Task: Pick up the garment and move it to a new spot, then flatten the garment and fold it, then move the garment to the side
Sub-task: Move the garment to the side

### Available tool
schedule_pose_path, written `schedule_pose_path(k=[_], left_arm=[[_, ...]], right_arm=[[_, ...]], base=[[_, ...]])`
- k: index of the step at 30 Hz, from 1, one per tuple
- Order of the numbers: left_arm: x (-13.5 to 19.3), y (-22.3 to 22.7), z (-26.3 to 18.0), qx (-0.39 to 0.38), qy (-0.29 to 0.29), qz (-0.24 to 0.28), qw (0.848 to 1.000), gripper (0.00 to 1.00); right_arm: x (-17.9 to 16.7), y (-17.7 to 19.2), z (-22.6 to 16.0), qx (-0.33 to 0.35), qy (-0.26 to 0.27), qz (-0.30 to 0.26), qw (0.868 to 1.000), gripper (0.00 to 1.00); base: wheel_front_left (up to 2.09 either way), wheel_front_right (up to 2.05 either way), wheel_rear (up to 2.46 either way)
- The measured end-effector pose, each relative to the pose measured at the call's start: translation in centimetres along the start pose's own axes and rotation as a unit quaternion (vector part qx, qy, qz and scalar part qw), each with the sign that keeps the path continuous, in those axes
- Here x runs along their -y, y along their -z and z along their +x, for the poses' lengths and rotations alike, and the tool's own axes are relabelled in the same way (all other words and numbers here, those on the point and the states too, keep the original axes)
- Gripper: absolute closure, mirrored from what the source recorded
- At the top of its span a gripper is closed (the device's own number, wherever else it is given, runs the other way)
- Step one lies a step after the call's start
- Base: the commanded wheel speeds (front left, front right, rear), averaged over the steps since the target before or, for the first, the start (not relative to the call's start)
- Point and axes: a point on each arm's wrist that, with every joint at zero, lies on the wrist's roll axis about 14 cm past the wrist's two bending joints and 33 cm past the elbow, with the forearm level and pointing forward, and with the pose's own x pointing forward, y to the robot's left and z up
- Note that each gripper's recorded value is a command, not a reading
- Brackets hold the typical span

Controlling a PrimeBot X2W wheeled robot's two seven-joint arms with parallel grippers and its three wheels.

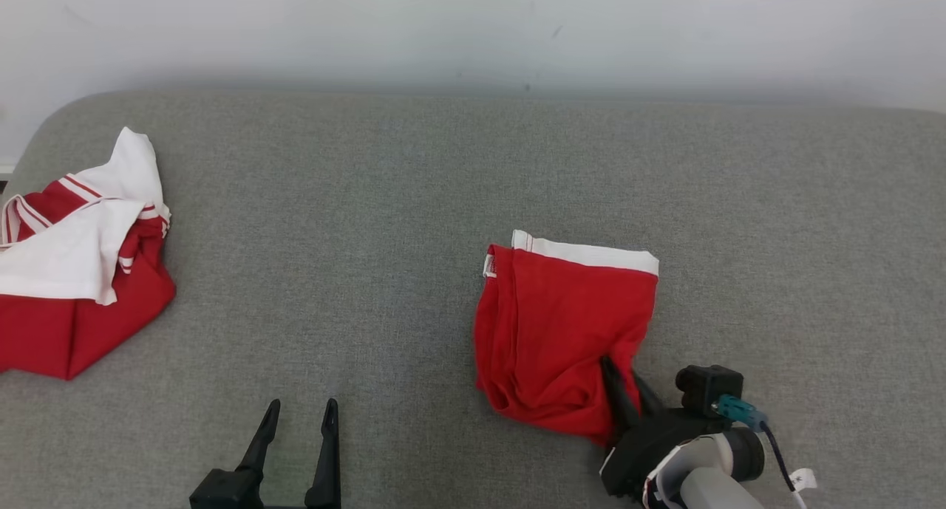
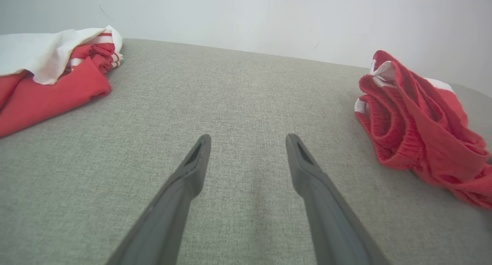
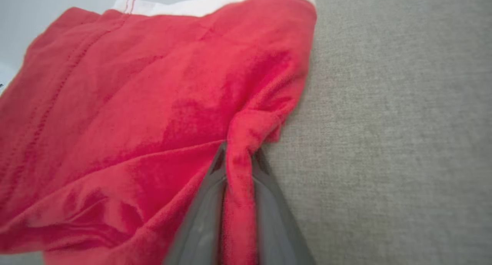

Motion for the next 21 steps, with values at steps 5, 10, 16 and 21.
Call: schedule_pose_path(k=[5,10,16,21], left_arm=[[0.3,-0.5,-0.1,0.008,0.005,-0.002,1.000,0.00],[1.4,-0.6,-0.3,0.010,0.021,-0.003,1.000,0.00],[4.1,-0.7,0.5,0.010,0.064,-0.003,0.998,0.00],[7.9,-1.1,2.1,0.015,0.121,0.000,0.993,0.00]], right_arm=[[-0.1,-2.2,-0.2,0.036,0.001,-0.005,0.999,1.00],[1.6,-2.4,-1.9,0.048,0.027,-0.005,0.998,1.00],[4.7,-2.5,-4.7,0.060,0.076,-0.003,0.995,1.00],[7.8,-3.0,-7.4,0.077,0.125,0.004,0.989,1.00]], base=[[0.00,0.00,0.00],[0.00,0.00,0.00],[0.00,0.00,0.00],[0.00,0.00,0.00]])
